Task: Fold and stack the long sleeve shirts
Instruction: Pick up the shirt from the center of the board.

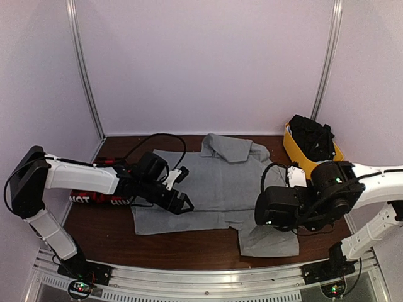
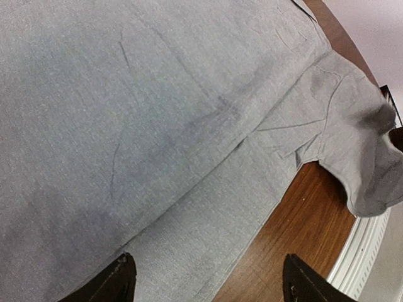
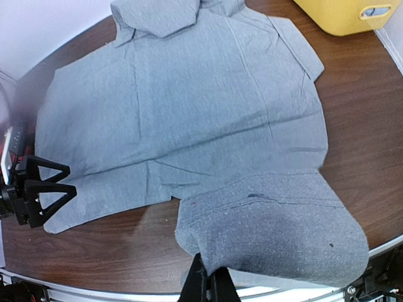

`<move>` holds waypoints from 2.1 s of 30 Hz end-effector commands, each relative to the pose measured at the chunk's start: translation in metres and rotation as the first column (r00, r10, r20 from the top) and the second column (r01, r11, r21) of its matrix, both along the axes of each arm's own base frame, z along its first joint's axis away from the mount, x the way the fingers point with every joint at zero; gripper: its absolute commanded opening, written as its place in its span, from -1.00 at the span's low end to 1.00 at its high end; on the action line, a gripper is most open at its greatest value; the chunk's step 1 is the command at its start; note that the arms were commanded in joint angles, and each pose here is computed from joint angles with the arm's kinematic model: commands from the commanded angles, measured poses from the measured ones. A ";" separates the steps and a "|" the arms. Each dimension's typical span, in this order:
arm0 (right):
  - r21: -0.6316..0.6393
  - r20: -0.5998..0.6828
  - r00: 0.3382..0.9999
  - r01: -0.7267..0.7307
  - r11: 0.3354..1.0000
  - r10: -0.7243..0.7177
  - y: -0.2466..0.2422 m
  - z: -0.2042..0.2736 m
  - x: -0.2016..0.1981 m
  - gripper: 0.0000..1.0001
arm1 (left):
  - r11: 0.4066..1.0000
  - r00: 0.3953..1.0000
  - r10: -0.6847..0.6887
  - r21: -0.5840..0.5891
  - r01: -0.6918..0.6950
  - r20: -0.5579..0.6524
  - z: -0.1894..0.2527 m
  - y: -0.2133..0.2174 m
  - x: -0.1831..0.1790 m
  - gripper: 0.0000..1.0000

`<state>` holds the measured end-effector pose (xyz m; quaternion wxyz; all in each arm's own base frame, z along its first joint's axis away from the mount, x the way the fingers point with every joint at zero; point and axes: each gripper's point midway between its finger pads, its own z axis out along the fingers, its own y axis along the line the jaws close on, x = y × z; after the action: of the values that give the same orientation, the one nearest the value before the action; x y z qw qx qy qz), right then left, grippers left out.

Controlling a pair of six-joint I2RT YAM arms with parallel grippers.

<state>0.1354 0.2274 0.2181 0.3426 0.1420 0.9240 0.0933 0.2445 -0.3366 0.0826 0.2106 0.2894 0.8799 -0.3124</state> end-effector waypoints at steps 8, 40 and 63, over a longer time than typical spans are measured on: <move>0.038 0.349 0.935 0.047 0.998 -0.057 -0.041 0.080 0.040 -1.00 | 0.998 0.994 0.058 -0.003 -0.058 0.098 0.022 0.003 0.015 0.63; -0.241 0.439 0.894 0.023 0.970 0.087 -0.080 0.126 0.234 -1.00 | 0.982 0.887 -0.167 -0.006 0.188 0.430 0.052 0.002 -0.030 0.71; -0.278 0.424 0.902 0.044 0.960 0.081 -0.115 0.134 0.248 -1.00 | 0.866 0.893 -0.265 0.498 0.054 0.363 -0.047 0.014 -0.013 0.19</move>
<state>0.3818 0.1207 0.3389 0.5447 0.0566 0.8367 -0.0040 0.2287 -0.3327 0.0331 0.2936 0.4799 0.8247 -0.0575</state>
